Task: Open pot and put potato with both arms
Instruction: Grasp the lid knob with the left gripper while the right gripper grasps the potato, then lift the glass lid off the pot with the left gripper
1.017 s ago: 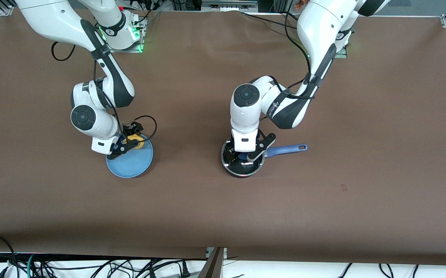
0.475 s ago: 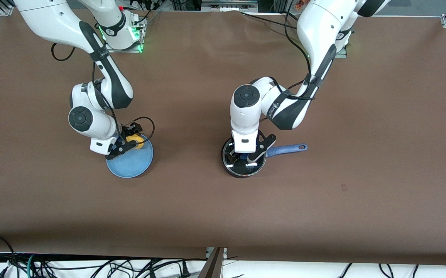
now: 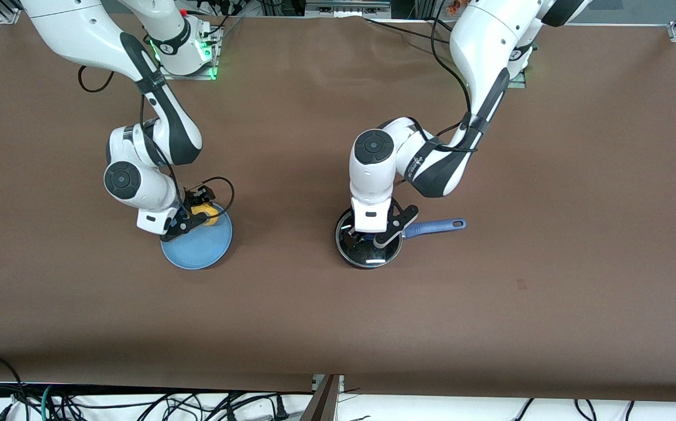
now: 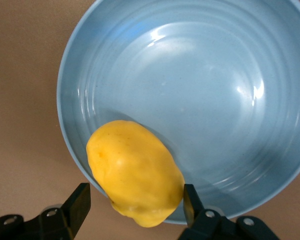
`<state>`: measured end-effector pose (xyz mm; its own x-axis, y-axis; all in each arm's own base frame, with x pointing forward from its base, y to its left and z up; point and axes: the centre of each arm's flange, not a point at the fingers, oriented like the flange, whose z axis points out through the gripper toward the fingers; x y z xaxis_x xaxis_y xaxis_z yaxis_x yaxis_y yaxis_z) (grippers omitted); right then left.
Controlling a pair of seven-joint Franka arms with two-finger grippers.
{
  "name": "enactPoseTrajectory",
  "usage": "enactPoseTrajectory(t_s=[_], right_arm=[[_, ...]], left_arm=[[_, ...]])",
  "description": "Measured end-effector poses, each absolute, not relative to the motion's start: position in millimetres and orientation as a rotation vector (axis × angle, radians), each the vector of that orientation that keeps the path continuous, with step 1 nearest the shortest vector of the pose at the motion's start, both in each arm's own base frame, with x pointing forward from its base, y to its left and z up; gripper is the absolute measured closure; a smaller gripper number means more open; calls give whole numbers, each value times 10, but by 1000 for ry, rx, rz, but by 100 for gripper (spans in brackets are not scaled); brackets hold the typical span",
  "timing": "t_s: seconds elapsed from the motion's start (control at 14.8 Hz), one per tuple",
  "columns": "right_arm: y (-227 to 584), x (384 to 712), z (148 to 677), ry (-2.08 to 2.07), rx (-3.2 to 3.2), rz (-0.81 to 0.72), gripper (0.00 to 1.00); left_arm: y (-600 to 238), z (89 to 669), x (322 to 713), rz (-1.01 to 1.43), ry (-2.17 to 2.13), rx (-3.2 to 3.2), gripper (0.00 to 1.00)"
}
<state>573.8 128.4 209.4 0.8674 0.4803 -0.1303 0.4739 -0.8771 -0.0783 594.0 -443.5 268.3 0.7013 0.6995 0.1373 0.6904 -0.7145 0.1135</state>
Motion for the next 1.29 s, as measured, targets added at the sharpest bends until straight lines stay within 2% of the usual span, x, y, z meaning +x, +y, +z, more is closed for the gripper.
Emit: enactPoseTrajectory(t_s=[0.47, 0.54, 0.88, 0.95, 1.29], right_arm=[[1248, 5741, 2063, -726, -2986, 231, 19], [1247, 5740, 2058, -722, -2984, 232, 23], [1243, 5743, 2052, -716, -2983, 230, 32], [1243, 5750, 2060, -716, -2983, 227, 37], [1228, 5786, 2098, -709, -2984, 224, 42]], left_arm=[[-4187, 2848, 6144, 280, 1161, 2870, 56], [-4134, 2916, 6177, 283, 1162, 2873, 56], [-3712, 3387, 6348, 196, 1094, 2917, 56], [-3563, 3515, 6395, 162, 1067, 2928, 56], [-2724, 4061, 6580, 41, 884, 3009, 56]])
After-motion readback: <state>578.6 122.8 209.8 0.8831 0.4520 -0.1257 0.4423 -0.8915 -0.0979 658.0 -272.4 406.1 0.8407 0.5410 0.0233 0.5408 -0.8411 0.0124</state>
